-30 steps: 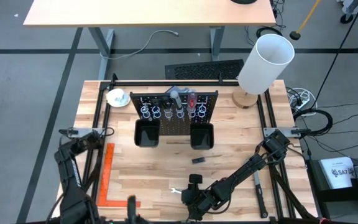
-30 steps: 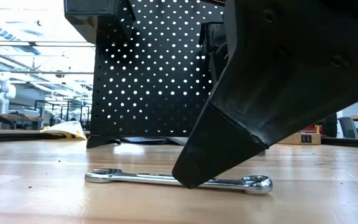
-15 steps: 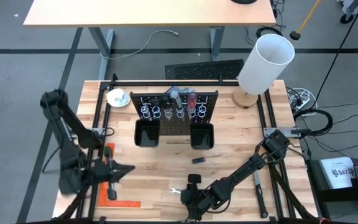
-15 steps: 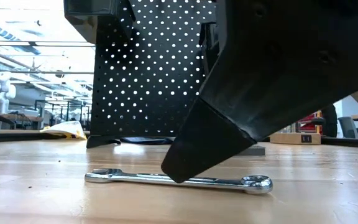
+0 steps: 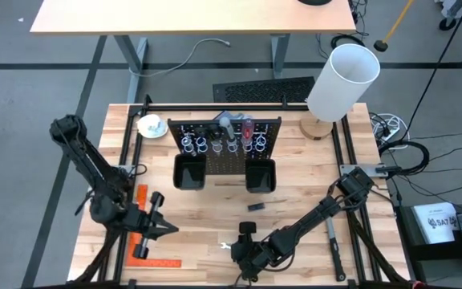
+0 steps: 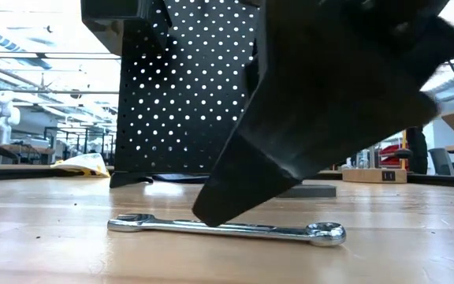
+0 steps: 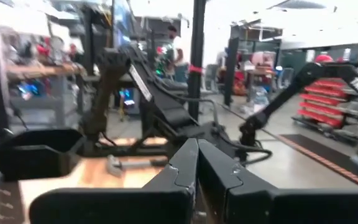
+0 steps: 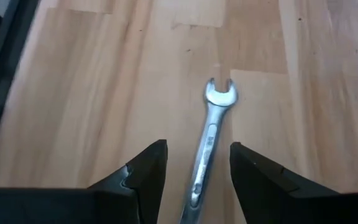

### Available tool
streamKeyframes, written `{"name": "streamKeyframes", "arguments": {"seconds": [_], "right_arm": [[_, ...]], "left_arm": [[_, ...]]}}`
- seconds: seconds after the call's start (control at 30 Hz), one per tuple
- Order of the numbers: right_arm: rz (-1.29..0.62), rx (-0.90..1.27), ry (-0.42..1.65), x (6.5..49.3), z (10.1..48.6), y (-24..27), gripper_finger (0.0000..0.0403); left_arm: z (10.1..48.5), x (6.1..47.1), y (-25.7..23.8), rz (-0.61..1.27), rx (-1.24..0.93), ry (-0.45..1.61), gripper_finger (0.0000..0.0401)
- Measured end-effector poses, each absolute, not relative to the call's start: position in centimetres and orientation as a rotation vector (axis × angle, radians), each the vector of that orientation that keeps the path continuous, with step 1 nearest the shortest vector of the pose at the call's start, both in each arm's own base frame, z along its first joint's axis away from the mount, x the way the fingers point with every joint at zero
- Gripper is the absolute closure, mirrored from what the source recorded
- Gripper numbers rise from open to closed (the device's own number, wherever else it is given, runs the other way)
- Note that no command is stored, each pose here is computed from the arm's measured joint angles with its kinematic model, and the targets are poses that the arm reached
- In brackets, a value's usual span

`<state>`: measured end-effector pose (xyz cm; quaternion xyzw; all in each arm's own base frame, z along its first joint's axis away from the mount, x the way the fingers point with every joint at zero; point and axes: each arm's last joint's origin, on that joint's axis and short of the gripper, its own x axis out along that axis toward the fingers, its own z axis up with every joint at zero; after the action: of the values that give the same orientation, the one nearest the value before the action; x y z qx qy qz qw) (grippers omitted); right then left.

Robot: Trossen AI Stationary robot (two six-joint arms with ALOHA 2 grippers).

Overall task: Hang tools onto peg board
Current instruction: Hang the silver wrench on the black peg board

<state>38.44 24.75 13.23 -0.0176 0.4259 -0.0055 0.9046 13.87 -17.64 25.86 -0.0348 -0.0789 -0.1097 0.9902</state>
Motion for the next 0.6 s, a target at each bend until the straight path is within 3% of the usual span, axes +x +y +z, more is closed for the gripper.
{"name": "streamKeyframes", "arguments": {"seconds": [0.47,0.6], "right_arm": [[0.000,0.040,0.968,39.2,12.8,23.0,0.0237],[-0.026,0.051,0.988,39.2,12.4,22.8,0.0252]], "left_arm": [[24.2,16.0,-17.5,-0.215,-0.086,-0.102,0.0386],[24.1,16.3,-17.3,-0.201,-0.097,-0.101,0.0386]]}}
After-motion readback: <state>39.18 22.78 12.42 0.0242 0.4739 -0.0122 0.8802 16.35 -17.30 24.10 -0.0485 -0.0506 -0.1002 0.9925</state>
